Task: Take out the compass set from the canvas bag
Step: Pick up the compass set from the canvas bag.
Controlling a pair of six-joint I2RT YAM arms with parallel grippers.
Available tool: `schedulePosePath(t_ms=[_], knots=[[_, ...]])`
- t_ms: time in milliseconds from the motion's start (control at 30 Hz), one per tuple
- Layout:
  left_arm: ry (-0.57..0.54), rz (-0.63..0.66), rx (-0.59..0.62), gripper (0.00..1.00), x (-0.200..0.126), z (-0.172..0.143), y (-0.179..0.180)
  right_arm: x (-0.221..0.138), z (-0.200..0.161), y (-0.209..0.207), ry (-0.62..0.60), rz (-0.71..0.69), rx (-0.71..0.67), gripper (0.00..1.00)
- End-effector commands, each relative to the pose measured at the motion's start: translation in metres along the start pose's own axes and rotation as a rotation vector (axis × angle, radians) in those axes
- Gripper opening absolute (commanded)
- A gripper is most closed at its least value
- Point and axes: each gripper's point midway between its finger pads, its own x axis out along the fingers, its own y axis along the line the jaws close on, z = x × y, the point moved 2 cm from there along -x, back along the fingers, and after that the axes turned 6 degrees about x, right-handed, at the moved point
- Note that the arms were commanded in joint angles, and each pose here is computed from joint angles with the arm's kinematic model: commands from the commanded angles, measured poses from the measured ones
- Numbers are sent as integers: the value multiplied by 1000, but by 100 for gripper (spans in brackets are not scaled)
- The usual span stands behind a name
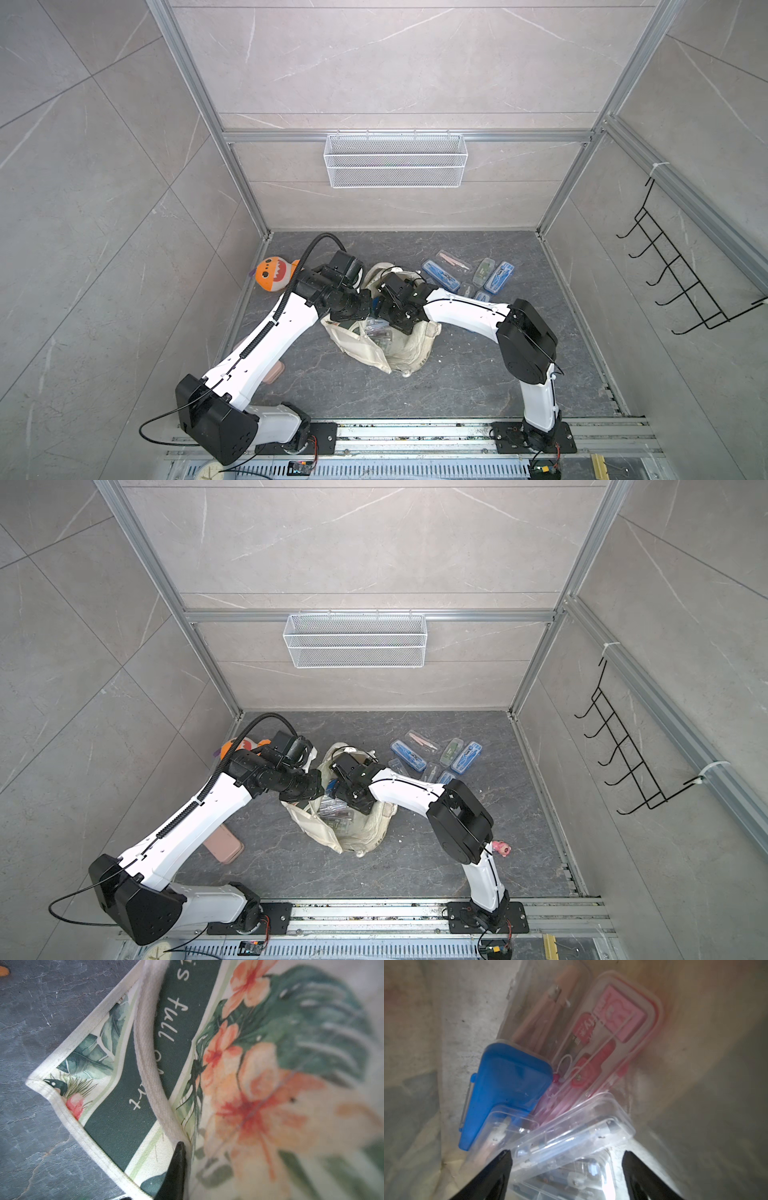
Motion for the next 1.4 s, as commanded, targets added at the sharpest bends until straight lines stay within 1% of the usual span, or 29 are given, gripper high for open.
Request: schedulePosePath(t_ms=[0, 200, 267, 300, 400, 467, 533, 600, 667, 800, 967, 1100, 1233, 1367], knots=[[-4, -51, -13, 0, -10, -7, -7, 20, 9, -13, -32, -40, 135, 86], [2, -63, -10, 0, -7, -10, -7, 37, 18, -11, -76, -35, 190, 86], [2, -66, -9, 0, -7, -11, -7, 41, 22, -8, -82, -28, 193, 83], [2, -66, -9, 0, -7, -11, -7, 43, 23, -6, -82, -23, 190, 81], [0, -65, -5, 0, -8, -12, -6, 40, 30, 2, -106, -6, 149, 69], [-1, -63, -2, 0, -8, -13, -5, 34, 33, 6, -123, -6, 113, 63], [-1, -59, 0, 0, -7, -13, -4, 27, 35, 10, -135, 4, 79, 54], [3, -58, 0, 0, -6, -14, -5, 19, 36, 10, -149, 9, 53, 49], [5, -57, -1, 0, -5, -13, -4, 12, 38, 11, -159, 16, 31, 48], [-6, -46, 4, 0, -6, -10, -4, -2, 37, 14, -175, 32, -20, 42], [-11, -36, 4, 0, -9, -8, -3, -21, 32, 16, -192, 47, -81, 39], [-12, -29, 6, 0, -9, -6, -3, -37, 28, 17, -207, 62, -120, 33], [-10, -26, 10, 0, -7, -6, -3, -35, 24, 10, -199, 51, -114, 24], [-6, -24, 13, 0, -6, -6, -2, -30, 22, 8, -182, 45, -106, 19]])
